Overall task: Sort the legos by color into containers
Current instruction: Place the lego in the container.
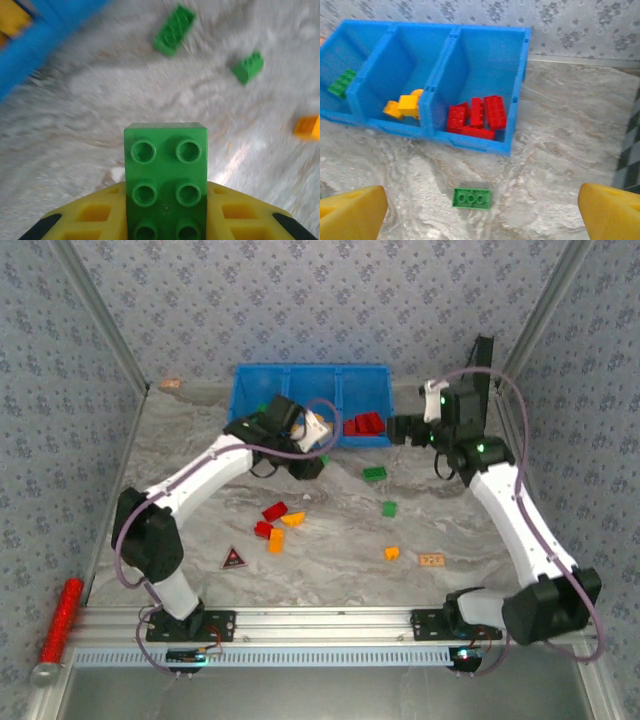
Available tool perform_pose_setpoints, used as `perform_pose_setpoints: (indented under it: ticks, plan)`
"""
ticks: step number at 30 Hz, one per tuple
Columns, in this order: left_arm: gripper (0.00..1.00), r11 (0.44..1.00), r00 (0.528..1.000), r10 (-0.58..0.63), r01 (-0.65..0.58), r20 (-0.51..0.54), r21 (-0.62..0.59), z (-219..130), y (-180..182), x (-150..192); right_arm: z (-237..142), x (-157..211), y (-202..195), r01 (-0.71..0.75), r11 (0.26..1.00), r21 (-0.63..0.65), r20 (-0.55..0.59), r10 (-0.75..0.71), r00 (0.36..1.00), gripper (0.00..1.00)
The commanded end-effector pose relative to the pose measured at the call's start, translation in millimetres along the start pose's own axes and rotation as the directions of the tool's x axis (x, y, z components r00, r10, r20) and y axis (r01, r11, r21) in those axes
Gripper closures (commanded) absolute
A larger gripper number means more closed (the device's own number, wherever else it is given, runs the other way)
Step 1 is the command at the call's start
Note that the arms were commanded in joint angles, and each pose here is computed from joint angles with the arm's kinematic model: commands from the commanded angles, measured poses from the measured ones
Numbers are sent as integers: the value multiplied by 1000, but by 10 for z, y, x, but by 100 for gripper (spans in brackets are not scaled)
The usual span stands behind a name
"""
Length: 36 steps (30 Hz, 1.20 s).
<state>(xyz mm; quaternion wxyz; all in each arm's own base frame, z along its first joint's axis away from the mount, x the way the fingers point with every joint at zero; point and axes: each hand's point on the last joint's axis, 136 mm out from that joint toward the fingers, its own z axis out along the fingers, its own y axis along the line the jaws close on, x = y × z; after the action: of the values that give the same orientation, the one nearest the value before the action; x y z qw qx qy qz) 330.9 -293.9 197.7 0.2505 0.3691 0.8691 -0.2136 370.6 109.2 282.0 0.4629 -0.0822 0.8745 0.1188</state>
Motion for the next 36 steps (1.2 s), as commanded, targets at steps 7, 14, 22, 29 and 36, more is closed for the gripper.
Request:
perform_pose_setpoints:
  ticks: [7, 14, 22, 29, 36]
  plan:
    - [80, 987, 947, -127, 150, 296, -58, -597, 638, -840, 235, 878, 945, 89, 969, -232, -91, -112, 989, 0]
    - [80, 897, 886, -331, 402, 324, -183, -553, 1526, -770, 292, 1243, 1630, 209, 915, -345, -147, -272, 951, 0]
    - [80, 811, 846, -493, 532, 204, -244, -199, 2067, -621, 491, 1599, 2349, 366, 812, -455, -189, -490, 851, 0]
    - [81, 762, 811, -554, 584, 185, -278, 101, 2407, -507, 653, 1715, 2900, 436, 725, -534, -162, -593, 788, 0]
    - [80, 720, 786, -601, 611, 143, -329, 293, 2633, -296, 817, 1925, 3244, 503, 644, -577, -138, -683, 717, 1]
